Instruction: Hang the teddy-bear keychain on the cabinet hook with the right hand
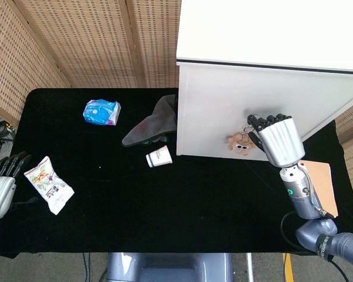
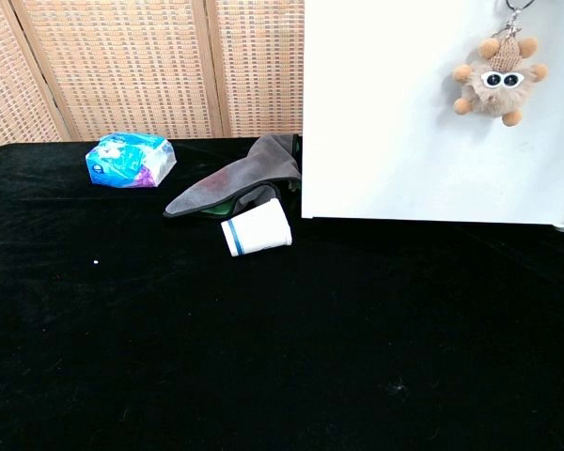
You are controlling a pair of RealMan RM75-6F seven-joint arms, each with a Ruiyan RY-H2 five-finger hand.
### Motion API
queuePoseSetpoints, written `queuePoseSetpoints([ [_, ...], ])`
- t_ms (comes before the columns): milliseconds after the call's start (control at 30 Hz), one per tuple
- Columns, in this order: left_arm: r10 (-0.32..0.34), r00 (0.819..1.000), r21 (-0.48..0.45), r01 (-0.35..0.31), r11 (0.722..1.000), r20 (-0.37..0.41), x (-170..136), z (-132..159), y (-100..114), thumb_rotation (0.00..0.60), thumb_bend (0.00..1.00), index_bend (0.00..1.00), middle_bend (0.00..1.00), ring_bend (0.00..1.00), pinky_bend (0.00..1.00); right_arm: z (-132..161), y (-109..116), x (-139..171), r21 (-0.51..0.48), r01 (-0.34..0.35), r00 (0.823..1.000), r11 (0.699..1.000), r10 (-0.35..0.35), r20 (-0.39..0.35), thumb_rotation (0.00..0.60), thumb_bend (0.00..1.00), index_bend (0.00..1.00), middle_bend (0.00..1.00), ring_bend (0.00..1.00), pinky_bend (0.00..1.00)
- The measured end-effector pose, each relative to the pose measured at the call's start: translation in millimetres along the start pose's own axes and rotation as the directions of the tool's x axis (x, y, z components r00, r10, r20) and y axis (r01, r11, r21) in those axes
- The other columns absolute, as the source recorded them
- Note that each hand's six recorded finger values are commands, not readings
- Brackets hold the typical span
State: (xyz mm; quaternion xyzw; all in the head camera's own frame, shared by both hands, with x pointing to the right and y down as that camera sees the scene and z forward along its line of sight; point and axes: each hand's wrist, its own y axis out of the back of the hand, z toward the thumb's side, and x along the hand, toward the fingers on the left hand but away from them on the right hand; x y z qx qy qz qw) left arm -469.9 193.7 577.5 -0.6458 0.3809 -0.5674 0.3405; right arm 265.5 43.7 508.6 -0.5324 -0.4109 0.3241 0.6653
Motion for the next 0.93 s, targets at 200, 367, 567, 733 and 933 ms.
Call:
queuePoseSetpoints([
  [200, -0.002, 1.0, -0.004, 0.002, 1.0, 0.002, 0, 0, 0, 0.6, 0.0, 0.0, 0.0, 0.0, 0.0, -5, 12, 16, -0.022, 0.029, 1.0, 0.999, -0.03, -0.008, 0.6, 0.16, 0.58, 0.93, 0.93, 1.0],
  [367, -0.001, 1.0, -0.006, 0.001, 1.0, 0.008, -1, 1, 0, 0.6, 0.0, 0.0, 0.0, 0.0, 0.0, -18, 21, 47, -0.087, 0.028, 0.999, 0.996, -0.031, -0.037, 0.6, 0.1, 0.49, 0.76, 0.78, 0.97],
  [567, -0.001, 1.0, -0.002, 0.001, 1.0, 0.021, -4, 4, 0, 0.6, 0.0, 0.0, 0.0, 0.0, 0.0, -53, 18, 116, -0.105, -0.15, 0.987, 0.983, 0.155, 0.035, 0.6, 0.0, 0.19, 0.19, 0.13, 0.31],
  [733, 0.003, 0.999, 0.012, -0.003, 1.0, 0.038, -9, 8, -2, 0.6, 0.0, 0.0, 0.0, 0.0, 0.0, -71, 18, 166, -0.159, -0.313, 0.928, 0.936, 0.337, 0.16, 0.6, 0.0, 0.05, 0.0, 0.0, 0.07],
  [933, 0.009, 0.998, 0.022, -0.01, 1.0, 0.057, -14, 13, -3, 0.6, 0.0, 0.0, 0.0, 0.0, 0.0, -85, 21, 206, -0.221, -0.382, 0.859, 0.897, 0.433, 0.273, 0.6, 0.0, 0.03, 0.0, 0.0, 0.02],
])
